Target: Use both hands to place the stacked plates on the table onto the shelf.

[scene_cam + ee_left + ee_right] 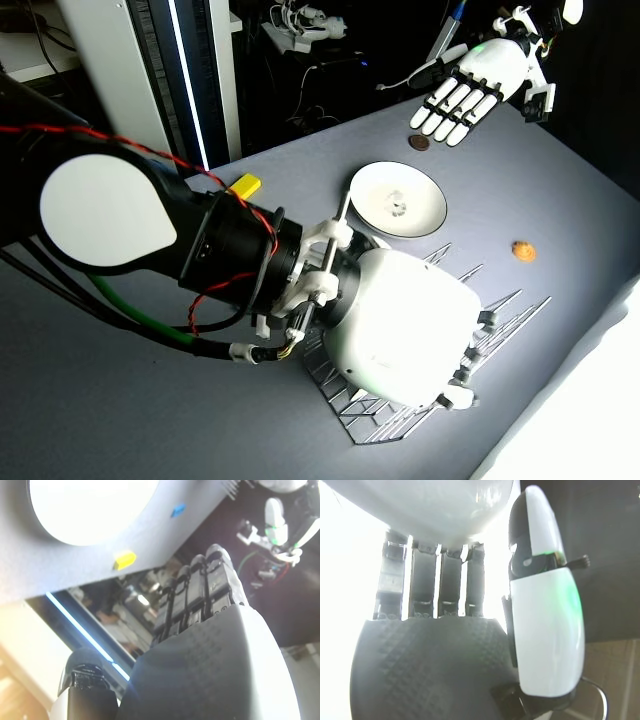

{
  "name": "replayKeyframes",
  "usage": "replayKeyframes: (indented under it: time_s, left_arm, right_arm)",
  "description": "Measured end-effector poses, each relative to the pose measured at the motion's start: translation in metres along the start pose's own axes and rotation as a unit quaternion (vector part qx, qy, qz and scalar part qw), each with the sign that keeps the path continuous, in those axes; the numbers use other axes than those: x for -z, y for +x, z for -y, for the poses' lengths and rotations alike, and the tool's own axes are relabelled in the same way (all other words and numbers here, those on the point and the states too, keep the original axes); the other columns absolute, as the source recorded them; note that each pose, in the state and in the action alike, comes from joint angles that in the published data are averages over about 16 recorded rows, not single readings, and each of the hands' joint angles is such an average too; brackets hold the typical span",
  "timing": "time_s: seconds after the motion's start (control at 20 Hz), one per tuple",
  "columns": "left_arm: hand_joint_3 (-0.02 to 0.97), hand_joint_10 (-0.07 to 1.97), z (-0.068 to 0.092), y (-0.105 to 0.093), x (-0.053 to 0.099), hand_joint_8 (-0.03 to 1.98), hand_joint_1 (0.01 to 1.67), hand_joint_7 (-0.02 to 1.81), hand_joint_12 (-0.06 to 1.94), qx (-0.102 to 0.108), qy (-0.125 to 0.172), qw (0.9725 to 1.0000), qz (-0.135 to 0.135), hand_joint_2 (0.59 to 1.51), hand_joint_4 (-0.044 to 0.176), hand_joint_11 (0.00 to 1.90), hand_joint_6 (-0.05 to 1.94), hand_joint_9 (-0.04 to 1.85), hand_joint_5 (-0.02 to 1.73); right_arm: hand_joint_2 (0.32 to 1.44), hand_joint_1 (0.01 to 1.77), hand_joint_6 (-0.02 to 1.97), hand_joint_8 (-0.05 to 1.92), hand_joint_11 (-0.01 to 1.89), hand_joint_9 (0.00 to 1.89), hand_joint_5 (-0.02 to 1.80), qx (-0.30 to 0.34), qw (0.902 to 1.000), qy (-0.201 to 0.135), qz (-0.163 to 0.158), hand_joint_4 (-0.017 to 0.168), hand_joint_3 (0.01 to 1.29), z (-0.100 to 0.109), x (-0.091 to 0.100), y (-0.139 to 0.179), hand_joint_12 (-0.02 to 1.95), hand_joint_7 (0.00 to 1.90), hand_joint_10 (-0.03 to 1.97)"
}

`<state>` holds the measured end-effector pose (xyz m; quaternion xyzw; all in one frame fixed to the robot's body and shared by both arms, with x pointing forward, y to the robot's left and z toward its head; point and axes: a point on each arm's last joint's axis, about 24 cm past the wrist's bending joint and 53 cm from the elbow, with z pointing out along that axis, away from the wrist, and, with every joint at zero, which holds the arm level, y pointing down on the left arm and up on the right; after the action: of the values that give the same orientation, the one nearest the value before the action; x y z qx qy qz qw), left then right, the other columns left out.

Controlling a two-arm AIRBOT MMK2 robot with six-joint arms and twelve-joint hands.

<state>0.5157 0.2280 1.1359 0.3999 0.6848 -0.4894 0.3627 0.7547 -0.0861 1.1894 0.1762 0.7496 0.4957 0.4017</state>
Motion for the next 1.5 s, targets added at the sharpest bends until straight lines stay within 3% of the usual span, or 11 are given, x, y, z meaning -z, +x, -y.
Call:
replayKeyframes:
  time_s: [0.35, 0.55, 0.75, 1.1, 1.3, 1.5]
  left_arm:
    - [0.011, 0.01, -0.004, 0.000, 0.003, 0.00, 0.01, 0.02, 0.01, -0.006, -0.010, 0.9999, 0.001, 1.072, 0.002, 0.01, 0.02, 0.02, 0.04]
    - [0.010, 0.01, -0.005, 0.002, 0.004, 0.00, 0.01, 0.02, 0.01, -0.006, -0.010, 0.9999, -0.001, 1.072, 0.003, 0.02, 0.02, 0.02, 0.04]
    - [0.010, 0.01, -0.009, 0.005, 0.007, 0.00, 0.01, 0.02, 0.01, -0.005, -0.019, 0.9998, -0.007, 1.072, 0.004, 0.02, 0.02, 0.02, 0.04]
    - [0.011, 0.01, -0.021, 0.022, 0.013, 0.00, 0.01, 0.02, 0.01, 0.006, -0.043, 0.9987, -0.027, 1.072, 0.005, 0.02, 0.02, 0.02, 0.03]
    - [0.011, 0.01, -0.031, 0.035, 0.016, 0.00, 0.01, 0.02, 0.01, 0.023, -0.067, 0.9967, -0.038, 1.073, 0.005, 0.01, 0.02, 0.02, 0.03]
    - [0.011, 0.01, -0.038, 0.053, 0.018, 0.00, 0.01, 0.02, 0.01, 0.046, -0.089, 0.9937, -0.050, 1.075, 0.004, 0.01, 0.02, 0.02, 0.02]
  right_arm:
    - [1.04, 1.11, 0.03, 0.02, 0.23, 0.82, 0.78, 0.058, 0.9975, -0.039, 0.005, -0.005, 0.02, -0.030, 0.007, -0.008, 1.31, 0.84, 0.01]
    - [1.04, 1.11, 0.03, 0.02, 0.20, 0.78, 0.73, 0.138, 0.9872, -0.080, 0.002, -0.005, 0.02, -0.060, 0.017, 0.001, 1.28, 0.79, 0.01]
    - [1.04, 1.09, 0.03, 0.02, 0.15, 0.64, 0.61, 0.241, 0.9613, -0.134, -0.004, -0.002, 0.01, -0.095, 0.031, 0.030, 1.18, 0.66, 0.01]
    - [0.98, 1.04, 0.03, 0.02, 0.06, 0.30, 0.28, 0.374, 0.9018, -0.215, -0.014, 0.003, 0.02, -0.130, 0.061, 0.106, 0.64, 0.30, 0.01]
    - [0.93, 1.04, 0.03, 0.02, 0.02, 0.12, 0.12, 0.397, 0.8856, -0.239, -0.029, 0.005, 0.02, -0.128, 0.072, 0.149, 0.34, 0.12, 0.01]
    - [0.88, 1.05, 0.03, 0.02, 0.02, 0.03, 0.03, 0.401, 0.8817, -0.244, -0.049, 0.006, 0.02, -0.114, 0.078, 0.180, 0.08, 0.02, 0.01]
